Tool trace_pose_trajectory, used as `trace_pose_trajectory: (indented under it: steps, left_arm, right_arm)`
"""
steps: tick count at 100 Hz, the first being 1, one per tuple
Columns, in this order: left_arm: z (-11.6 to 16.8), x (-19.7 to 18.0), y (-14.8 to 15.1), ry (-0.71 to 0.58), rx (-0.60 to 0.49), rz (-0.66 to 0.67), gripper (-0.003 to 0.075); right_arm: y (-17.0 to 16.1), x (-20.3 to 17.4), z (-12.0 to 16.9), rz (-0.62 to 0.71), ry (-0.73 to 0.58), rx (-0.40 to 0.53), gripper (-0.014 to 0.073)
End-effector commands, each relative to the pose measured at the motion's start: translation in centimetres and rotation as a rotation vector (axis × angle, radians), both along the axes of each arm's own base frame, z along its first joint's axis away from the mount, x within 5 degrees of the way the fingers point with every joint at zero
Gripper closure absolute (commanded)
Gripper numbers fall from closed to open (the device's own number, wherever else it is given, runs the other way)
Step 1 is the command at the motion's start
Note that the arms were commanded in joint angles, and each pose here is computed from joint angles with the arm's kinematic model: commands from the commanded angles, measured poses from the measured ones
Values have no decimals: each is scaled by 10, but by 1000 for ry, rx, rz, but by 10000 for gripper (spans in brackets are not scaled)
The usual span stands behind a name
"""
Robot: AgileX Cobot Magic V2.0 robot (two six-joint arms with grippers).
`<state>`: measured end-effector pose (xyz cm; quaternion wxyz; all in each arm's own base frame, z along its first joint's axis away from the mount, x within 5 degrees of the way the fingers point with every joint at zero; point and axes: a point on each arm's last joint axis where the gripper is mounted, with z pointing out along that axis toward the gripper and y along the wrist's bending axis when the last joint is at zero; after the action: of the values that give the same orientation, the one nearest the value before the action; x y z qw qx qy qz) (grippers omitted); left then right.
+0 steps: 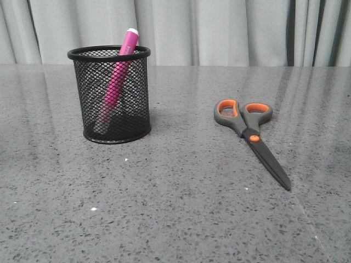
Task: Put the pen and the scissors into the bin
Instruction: 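Lower the right gripper onto the scissors' grey-orange handles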
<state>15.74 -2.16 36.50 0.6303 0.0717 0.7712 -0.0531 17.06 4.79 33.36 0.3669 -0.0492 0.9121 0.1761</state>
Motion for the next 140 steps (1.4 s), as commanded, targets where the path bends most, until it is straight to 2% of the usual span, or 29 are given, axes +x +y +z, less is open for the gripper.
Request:
trace_pose_trajectory:
  steps: [1,27,37,70,103,140]
  left_arm:
    - [17,-1,2,-105,-32,26,410]
    - [18,-1,2,-103,-46,26,410]
    - [18,-1,2,-104,-46,26,410]
    - [18,-1,2,-107,-46,27,410]
    - [18,-1,2,-107,-46,27,410]
    - [18,-1,2,-107,-46,27,410]
  right_arm:
    - [10,9,21,35,-83,10,204]
    - [44,33,35,121,-85,-112,204]
    - [59,42,35,131,-43,-152,204]
    - [89,82,-7,145,197,-269,204]
    - [103,103,-35,133,269,-261,204]
    - [115,113,-49,135,273,-221,204]
